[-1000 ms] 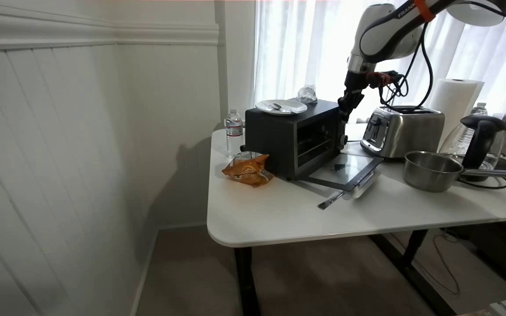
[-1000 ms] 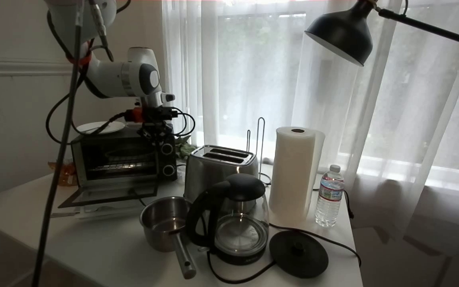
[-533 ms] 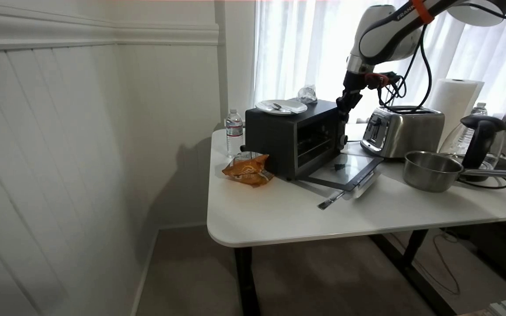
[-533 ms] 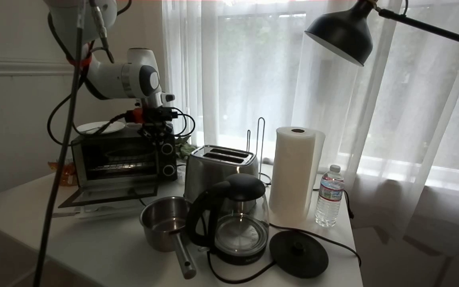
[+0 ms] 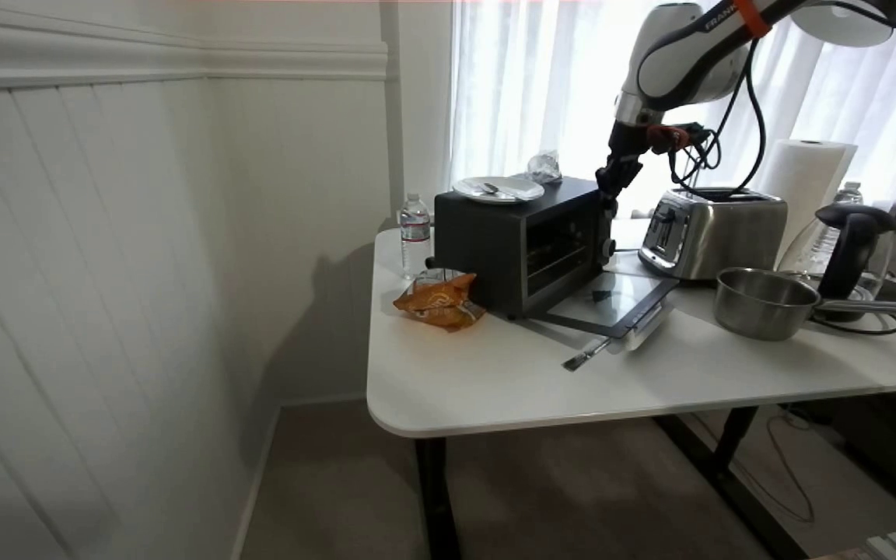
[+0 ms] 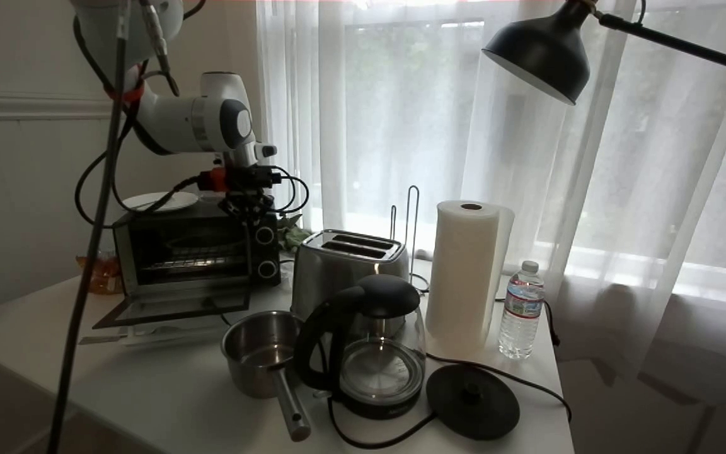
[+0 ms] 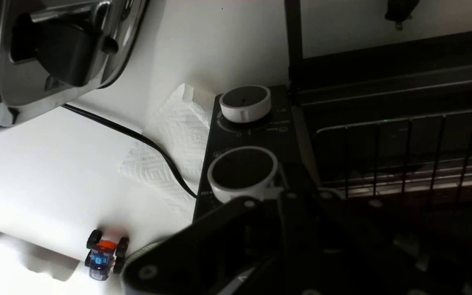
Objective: Turn the top right knob on the oven to the right twice
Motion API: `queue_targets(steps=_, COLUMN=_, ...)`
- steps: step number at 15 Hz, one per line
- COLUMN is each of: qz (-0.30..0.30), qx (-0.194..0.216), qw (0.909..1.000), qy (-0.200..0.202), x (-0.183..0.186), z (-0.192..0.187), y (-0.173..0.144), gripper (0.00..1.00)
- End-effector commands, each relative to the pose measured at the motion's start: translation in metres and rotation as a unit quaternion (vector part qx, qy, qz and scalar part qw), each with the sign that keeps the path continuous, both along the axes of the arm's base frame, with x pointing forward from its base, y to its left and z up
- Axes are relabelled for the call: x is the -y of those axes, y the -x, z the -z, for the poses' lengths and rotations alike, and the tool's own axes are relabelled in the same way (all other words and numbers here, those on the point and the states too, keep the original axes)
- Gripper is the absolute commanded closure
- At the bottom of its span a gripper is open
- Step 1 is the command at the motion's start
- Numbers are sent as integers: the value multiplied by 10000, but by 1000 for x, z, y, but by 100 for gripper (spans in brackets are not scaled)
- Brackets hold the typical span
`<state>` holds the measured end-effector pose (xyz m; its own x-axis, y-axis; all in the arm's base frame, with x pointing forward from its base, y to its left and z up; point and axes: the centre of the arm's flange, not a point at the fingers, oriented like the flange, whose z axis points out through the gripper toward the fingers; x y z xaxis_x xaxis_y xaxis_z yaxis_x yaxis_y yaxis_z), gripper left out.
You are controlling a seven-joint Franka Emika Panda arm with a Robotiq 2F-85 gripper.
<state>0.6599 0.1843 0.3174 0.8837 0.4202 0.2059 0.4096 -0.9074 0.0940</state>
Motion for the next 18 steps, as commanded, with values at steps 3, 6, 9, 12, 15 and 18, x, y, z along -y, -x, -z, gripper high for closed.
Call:
queue_targets(steps=3, qz=144, qx=362, qw=9990, qy=209, x=18, z=-16, y=-12, gripper=100)
queue_targets(steps=6, qz=195, qx=412, qw=9984, qy=341, x=31, z=-15, y=-18, gripper=100)
queue_targets(steps=9, qz=224, qx=386, qw=9981, qy=424, x=38, z=-8, y=-20, gripper=100)
queue_targets(steps=12, qz=240, qx=338, qw=9981, qy=461, x=39, z=-3, y=-20, gripper=100)
queue_targets(steps=15, qz=356, qx=188, qw=9977, qy=541, x=45, z=-12, y=-18, gripper=100)
queue_targets(steps=18, qz=500, qx=-32, qw=9969, qy=608, x=57, z=-31, y=-10, gripper=67)
